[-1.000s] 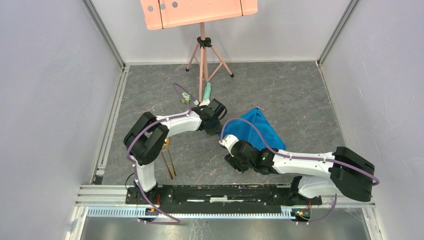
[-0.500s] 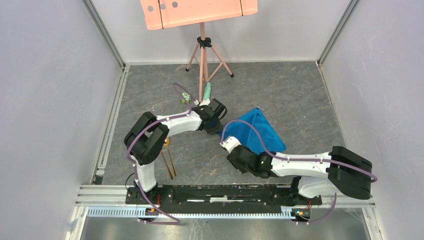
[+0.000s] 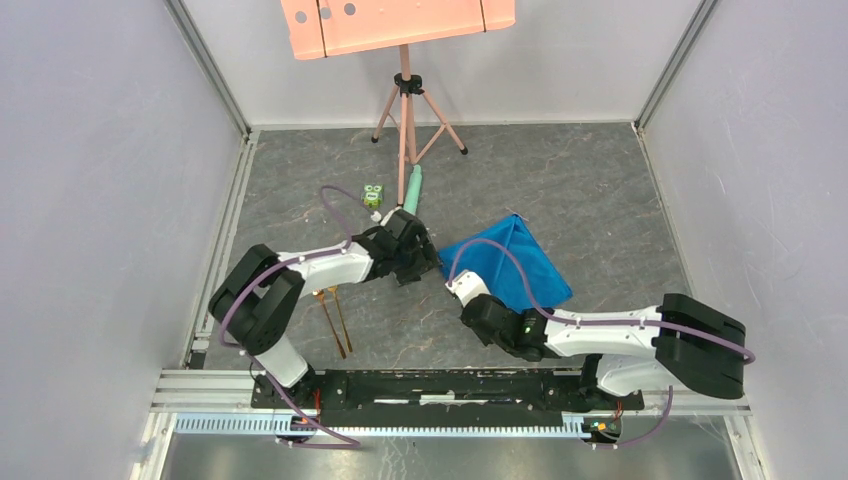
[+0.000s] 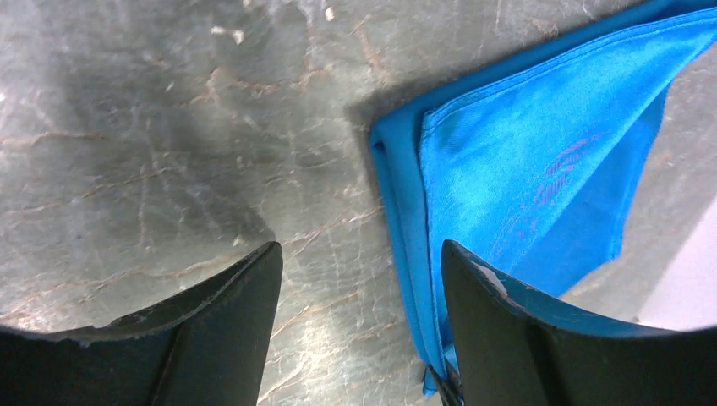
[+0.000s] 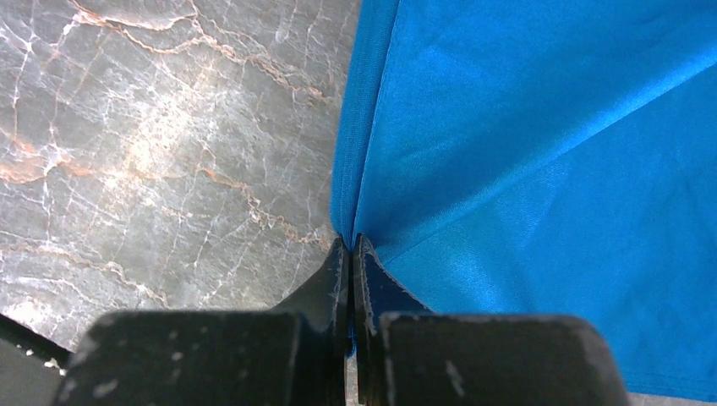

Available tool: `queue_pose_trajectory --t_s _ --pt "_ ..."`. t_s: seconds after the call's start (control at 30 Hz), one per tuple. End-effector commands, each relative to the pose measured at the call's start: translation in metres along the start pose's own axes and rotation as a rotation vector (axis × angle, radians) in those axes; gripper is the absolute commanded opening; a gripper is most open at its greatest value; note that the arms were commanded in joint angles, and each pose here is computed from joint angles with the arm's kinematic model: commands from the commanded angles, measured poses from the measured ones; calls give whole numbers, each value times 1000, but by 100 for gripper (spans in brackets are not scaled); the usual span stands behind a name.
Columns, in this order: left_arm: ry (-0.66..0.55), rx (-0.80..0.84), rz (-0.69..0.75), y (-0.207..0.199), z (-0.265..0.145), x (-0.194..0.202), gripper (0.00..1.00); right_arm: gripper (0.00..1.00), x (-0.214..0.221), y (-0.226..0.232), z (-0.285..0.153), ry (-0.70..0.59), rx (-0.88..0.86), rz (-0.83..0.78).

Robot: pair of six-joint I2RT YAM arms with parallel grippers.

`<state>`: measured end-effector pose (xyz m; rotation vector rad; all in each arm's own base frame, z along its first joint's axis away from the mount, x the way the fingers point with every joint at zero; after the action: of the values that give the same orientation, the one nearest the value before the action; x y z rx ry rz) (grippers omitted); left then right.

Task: Fold the napkin into a case and place the utensils inside
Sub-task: Pick up the upper triangle-folded napkin from the center of the board.

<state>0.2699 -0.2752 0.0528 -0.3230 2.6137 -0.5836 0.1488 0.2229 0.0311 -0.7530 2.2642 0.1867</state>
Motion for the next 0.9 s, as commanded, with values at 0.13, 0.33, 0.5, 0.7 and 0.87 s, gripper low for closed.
queue_pose_trajectory --t_s 0.13,0.33,0.5,0.7,0.87 --pt "47 304 -201 -31 -8 3 80 1 -12 5 -14 -59 -65 57" --pt "82 290 -298 -28 9 13 72 0 -20 4 -19 -84 -63 76" --pt "48 195 -327 -8 22 15 59 0 -22 4 -19 -90 -60 95" --pt "46 137 -318 2 35 18 54 0 -24 5 -20 -98 -69 99" --pt "25 26 -315 16 39 15 51 0 -24 4 -21 -103 -66 107"
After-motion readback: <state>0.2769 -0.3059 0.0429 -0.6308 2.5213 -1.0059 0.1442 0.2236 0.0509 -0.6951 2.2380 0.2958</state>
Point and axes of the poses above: each gripper's point midway between its finger pads, its own z axis out along the fingers, its own y axis along the line the jaws close on, x = y × z, the point moved 2 cm from there along -z, back along the fingers, and after that the axes turned 6 degrees about z, right-handed, at the moved point
